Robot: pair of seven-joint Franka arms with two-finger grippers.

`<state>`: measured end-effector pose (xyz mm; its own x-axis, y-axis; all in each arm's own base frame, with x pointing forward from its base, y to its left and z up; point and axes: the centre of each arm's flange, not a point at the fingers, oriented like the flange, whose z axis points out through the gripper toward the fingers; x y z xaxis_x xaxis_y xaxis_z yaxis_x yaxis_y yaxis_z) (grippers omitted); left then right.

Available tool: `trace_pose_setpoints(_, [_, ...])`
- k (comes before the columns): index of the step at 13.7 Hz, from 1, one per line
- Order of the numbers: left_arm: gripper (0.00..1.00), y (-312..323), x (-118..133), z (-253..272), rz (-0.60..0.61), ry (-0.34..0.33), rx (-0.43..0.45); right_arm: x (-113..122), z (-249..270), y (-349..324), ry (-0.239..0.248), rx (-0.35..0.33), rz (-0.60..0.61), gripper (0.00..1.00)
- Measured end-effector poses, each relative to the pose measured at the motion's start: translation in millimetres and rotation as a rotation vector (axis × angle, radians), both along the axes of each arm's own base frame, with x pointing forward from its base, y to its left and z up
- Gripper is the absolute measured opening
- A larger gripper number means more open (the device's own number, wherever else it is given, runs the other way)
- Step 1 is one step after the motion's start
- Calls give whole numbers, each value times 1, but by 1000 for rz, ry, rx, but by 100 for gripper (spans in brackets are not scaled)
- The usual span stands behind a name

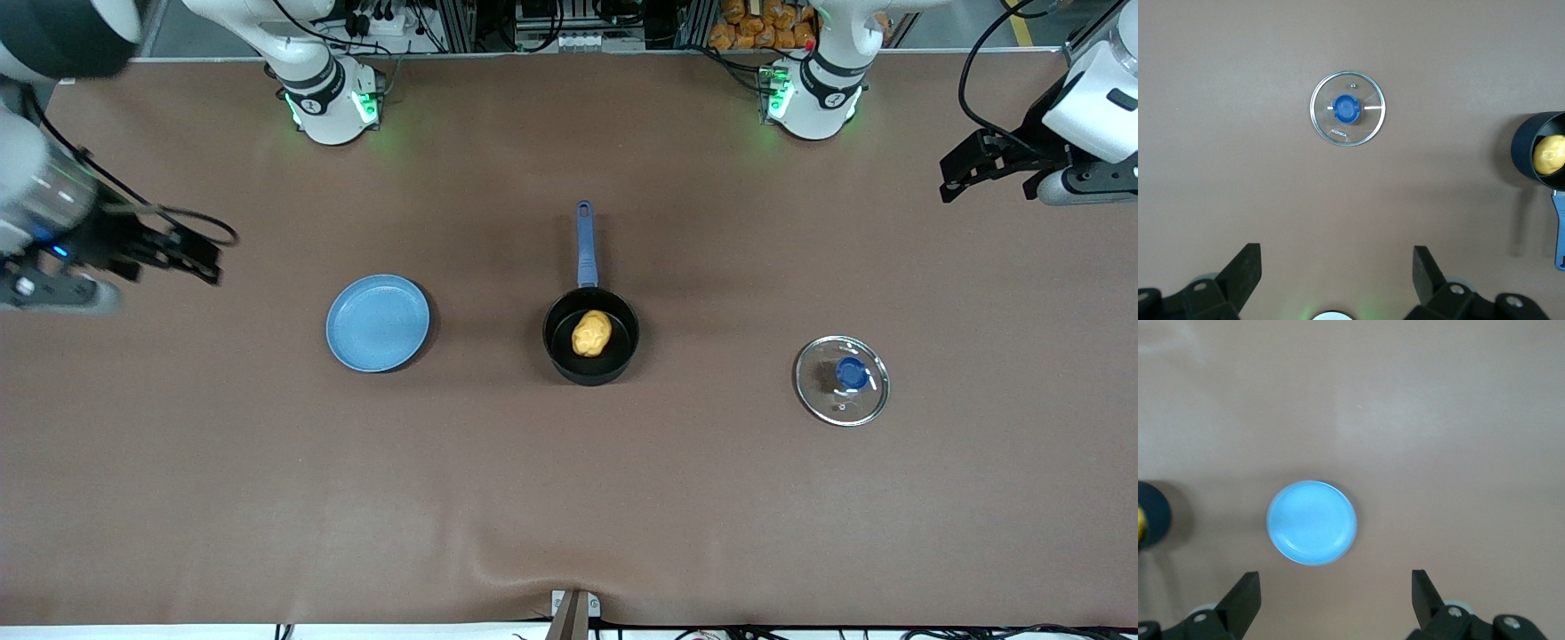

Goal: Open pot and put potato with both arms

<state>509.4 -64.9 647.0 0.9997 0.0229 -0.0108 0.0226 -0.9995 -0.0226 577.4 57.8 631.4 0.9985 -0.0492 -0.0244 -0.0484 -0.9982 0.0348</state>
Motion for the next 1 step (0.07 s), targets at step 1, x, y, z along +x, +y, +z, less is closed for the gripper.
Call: trace_pose_setpoints(1, [100, 0, 0, 0, 0, 0, 0, -11, 4, -18, 9, -2, -8, 100])
